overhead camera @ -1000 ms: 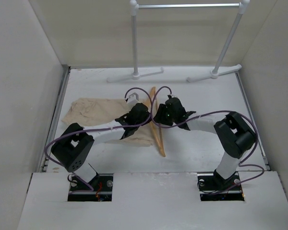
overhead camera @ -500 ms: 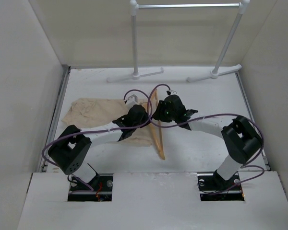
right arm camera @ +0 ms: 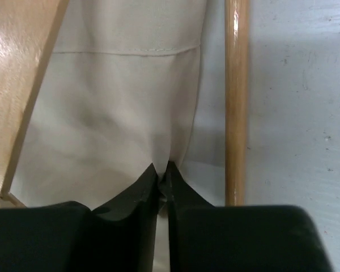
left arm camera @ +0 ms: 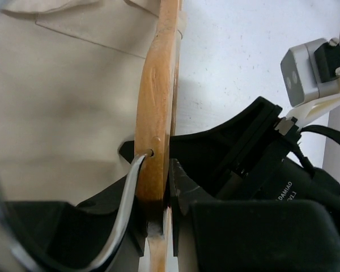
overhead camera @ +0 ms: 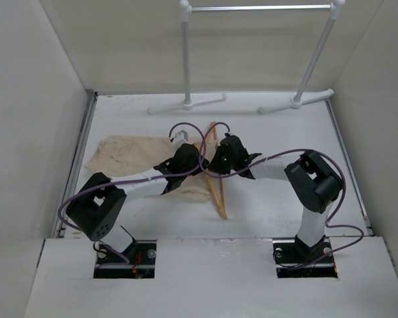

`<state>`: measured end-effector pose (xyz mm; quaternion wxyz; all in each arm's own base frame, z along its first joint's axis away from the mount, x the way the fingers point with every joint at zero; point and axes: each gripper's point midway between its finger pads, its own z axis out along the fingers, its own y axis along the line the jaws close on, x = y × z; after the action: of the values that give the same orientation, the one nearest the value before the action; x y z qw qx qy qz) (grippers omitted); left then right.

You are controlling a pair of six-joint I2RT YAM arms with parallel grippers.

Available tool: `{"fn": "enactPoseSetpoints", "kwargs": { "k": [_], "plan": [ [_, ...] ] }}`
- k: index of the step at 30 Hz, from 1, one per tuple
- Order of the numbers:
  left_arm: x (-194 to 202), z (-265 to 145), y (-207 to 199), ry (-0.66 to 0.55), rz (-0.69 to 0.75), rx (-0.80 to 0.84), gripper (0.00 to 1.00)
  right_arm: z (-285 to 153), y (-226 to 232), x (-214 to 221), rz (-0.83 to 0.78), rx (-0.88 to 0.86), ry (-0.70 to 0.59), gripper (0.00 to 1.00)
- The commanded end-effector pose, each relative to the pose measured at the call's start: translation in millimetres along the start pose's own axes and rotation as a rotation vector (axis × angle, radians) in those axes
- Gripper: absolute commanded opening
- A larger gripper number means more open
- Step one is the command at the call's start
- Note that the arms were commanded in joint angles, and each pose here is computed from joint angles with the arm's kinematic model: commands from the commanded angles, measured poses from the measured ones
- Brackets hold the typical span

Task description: Place the trousers on the hanger

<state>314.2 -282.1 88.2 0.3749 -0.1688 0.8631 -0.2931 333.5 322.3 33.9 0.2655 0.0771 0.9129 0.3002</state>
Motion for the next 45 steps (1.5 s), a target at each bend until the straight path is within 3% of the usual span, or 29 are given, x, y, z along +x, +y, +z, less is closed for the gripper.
{"fn": "enactPoseSetpoints", "kwargs": {
  "k": [1,11,21,23,27,30,37,39,42,45],
  "plan": [
    [7.2,-1.7,14.3,0.026,0.021,-0.029,0.02,-6.0,23.6,-10.6,0.059,-0.102,-0.025,0.12],
    [-15.7,-8.7,49.2,0.03,0.065,-0.095,0.02,-76.3,19.4,-87.2,0.116,-0.173,-0.179,0.11],
    [-52.0,-44.0,109.6,0.03,0.188,-0.261,0.02,-96.8,-56.5,-116.4,0.171,-0.03,-0.214,0.13],
    [-57.8,-50.8,115.9,0.022,0.182,-0.268,0.02,-93.0,-47.9,-113.1,0.158,-0.063,-0.179,0.21],
    [-50.9,-46.8,116.1,0.044,0.183,-0.265,0.02,-75.3,15.0,-76.5,0.032,-0.203,-0.069,0.68],
    [-47.2,-42.5,105.6,0.038,0.189,-0.244,0.02,-57.9,53.4,-36.4,-0.032,-0.297,0.052,0.72],
    [-48.1,-43.7,107.0,0.033,0.176,-0.245,0.02,-8.4,75.8,2.0,-0.05,-0.308,0.132,0.66],
    [-48.3,-44.5,106.8,0.032,0.175,-0.244,0.02,5.8,69.6,8.9,-0.032,-0.289,0.161,0.52],
    [-49.9,-46.8,106.9,0.027,0.174,-0.247,0.02,8.1,64.3,11.7,-0.001,-0.278,0.161,0.15],
    [-50.6,-49.2,110.0,0.027,0.174,-0.256,0.02,-11.9,58.8,-6.9,0.014,-0.266,0.072,0.04]
  ]
}}
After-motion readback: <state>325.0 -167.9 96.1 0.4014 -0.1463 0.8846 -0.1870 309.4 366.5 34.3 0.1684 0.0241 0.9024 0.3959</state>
